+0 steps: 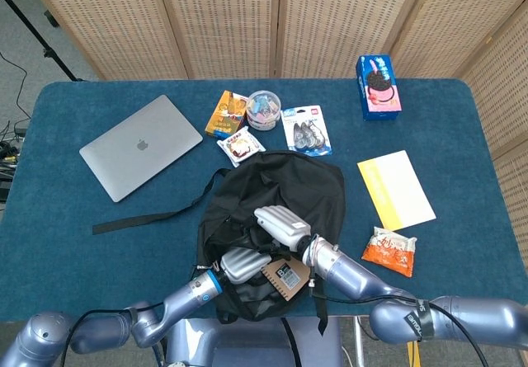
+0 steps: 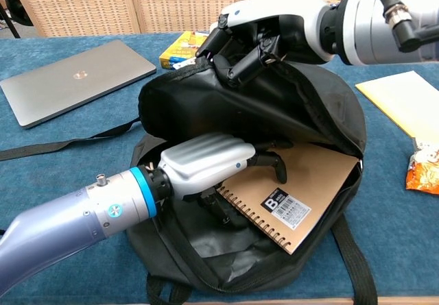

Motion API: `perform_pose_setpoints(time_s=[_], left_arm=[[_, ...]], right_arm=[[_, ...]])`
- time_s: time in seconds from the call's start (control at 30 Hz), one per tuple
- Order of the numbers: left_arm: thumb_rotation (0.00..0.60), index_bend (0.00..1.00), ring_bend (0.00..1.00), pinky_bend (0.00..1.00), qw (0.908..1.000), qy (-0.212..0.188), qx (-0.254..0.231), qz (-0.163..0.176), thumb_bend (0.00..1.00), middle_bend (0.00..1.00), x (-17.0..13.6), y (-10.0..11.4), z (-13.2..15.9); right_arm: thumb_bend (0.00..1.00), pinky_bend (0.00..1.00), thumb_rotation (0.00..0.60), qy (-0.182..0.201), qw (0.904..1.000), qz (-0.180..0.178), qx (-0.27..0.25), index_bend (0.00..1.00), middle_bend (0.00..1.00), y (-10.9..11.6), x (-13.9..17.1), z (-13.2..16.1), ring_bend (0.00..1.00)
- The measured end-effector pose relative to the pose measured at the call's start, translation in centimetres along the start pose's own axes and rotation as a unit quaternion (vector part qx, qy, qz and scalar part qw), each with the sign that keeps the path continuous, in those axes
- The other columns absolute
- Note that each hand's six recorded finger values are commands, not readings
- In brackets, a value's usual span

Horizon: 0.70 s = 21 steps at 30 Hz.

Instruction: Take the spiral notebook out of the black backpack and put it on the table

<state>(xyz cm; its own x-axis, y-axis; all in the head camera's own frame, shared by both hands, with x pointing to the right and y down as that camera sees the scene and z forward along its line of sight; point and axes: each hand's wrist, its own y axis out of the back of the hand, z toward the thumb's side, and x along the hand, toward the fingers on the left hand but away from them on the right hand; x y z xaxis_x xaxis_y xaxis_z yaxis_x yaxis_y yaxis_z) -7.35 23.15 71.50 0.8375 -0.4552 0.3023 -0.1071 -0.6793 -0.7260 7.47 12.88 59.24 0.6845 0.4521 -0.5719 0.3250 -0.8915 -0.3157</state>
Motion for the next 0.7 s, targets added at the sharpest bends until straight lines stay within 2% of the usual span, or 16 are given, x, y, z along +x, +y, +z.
perform_pose_setpoints(time_s=[0.17,0.27,0.33,0.4,0.47,0.53,0.7], left_arm=[[0.6,0.31,0.08,0.14,1.0,0.0,0.002,0.0,0.59,0.0,0.4,-0.3,0.2],[0.6,0.31,0.08,0.14,1.0,0.001,-0.002,0.0,0.66,0.0,0.7,-0.4,0.2],[0.6,0.31,0.08,0.14,1.0,0.004,-0.001,-0.001,0.74,0.0,0.8,-0.6,0.1],[0.6,0.31,0.08,0.14,1.0,0.007,-0.002,0.0,0.87,0.0,1.1,-0.7,0.1],[0.6,0.31,0.08,0.14,1.0,0.006,-0.003,0.003,0.96,0.0,1.2,-0.7,0.1],[0.6,0.31,0.08,0.14,1.0,0.004,-0.004,0.006,1.0,0.0,1.1,-0.6,0.2],[0.6,0.31,0.08,0.14,0.9999,-0.001,-0.009,0.01,1.0,0.0,1.0,-0.3,0.4]], right_arm=[[0.67,0.56,0.6,-0.002,1.0,-0.002,0.001,0.67,0.69,0.2,0.1,0.0,0.58],[0.67,0.56,0.6,-0.003,1.0,-0.003,0.003,0.67,0.69,0.4,0.2,-0.1,0.58],[0.67,0.56,0.6,-0.003,1.0,-0.005,0.003,0.67,0.69,0.6,0.3,-0.1,0.58],[0.67,0.56,0.6,-0.004,1.0,-0.007,0.003,0.67,0.69,0.8,0.3,-0.1,0.58],[0.67,0.56,0.6,-0.005,0.9999,-0.009,0.004,0.67,0.69,1.0,0.4,-0.2,0.58],[0.67,0.56,0.6,-0.005,0.9999,-0.01,0.002,0.67,0.69,1.1,0.5,-0.3,0.58],[0.67,0.56,0.6,-0.005,0.9999,-0.011,0.001,0.67,0.69,1.2,0.6,-0.3,0.58]])
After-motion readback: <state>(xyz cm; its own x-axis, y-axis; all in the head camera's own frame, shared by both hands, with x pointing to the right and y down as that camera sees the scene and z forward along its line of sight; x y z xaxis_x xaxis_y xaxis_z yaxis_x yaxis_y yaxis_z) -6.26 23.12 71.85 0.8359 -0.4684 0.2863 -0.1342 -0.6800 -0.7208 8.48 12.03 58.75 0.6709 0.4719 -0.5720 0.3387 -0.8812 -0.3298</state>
